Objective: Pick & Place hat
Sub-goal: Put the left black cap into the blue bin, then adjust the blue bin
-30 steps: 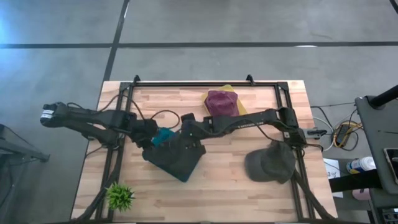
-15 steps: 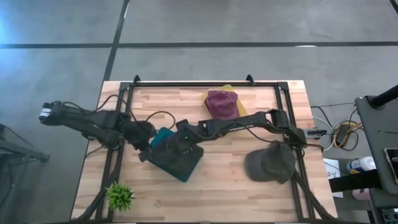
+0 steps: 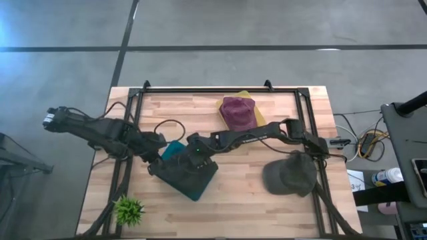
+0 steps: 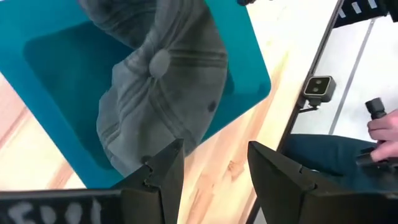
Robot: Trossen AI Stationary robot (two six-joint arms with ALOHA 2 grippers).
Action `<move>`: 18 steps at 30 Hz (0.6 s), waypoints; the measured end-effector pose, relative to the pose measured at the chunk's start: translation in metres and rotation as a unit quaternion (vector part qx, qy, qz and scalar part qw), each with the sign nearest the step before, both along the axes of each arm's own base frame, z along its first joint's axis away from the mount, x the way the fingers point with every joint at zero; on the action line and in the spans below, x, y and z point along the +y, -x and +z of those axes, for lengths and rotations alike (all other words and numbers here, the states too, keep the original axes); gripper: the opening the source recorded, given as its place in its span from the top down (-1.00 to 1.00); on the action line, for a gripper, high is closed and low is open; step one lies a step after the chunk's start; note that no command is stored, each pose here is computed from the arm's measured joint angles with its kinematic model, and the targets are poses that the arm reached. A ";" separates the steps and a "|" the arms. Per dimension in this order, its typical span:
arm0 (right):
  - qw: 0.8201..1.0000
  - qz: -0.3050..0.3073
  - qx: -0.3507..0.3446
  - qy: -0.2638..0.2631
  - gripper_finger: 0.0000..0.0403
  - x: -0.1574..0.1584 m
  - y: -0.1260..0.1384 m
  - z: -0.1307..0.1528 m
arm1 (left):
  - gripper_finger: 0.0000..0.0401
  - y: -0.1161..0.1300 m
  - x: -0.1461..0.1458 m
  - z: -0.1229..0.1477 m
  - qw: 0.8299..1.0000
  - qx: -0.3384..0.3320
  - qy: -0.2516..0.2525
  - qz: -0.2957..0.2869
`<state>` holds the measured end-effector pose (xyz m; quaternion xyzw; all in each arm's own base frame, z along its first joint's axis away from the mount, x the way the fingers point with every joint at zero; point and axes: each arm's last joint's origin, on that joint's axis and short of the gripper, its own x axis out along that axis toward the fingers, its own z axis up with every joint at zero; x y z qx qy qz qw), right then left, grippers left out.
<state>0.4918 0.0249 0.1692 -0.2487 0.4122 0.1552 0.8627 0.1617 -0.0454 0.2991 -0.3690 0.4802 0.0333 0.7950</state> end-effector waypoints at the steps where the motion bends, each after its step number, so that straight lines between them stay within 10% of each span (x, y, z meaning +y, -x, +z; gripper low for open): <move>1: 1.000 -0.003 -0.001 0.004 0.03 0.000 0.000 0.001 | 0.15 0.001 0.000 0.002 1.000 0.000 0.000 0.001; 11: 0.996 -0.077 0.026 0.048 0.03 -0.007 0.024 0.046 | 0.15 0.014 -0.002 0.033 1.000 0.009 -0.005 -0.003; 18: 0.967 -0.194 0.128 -0.103 0.03 -0.003 0.044 0.046 | 0.15 0.012 -0.027 0.006 0.994 0.090 0.062 -0.005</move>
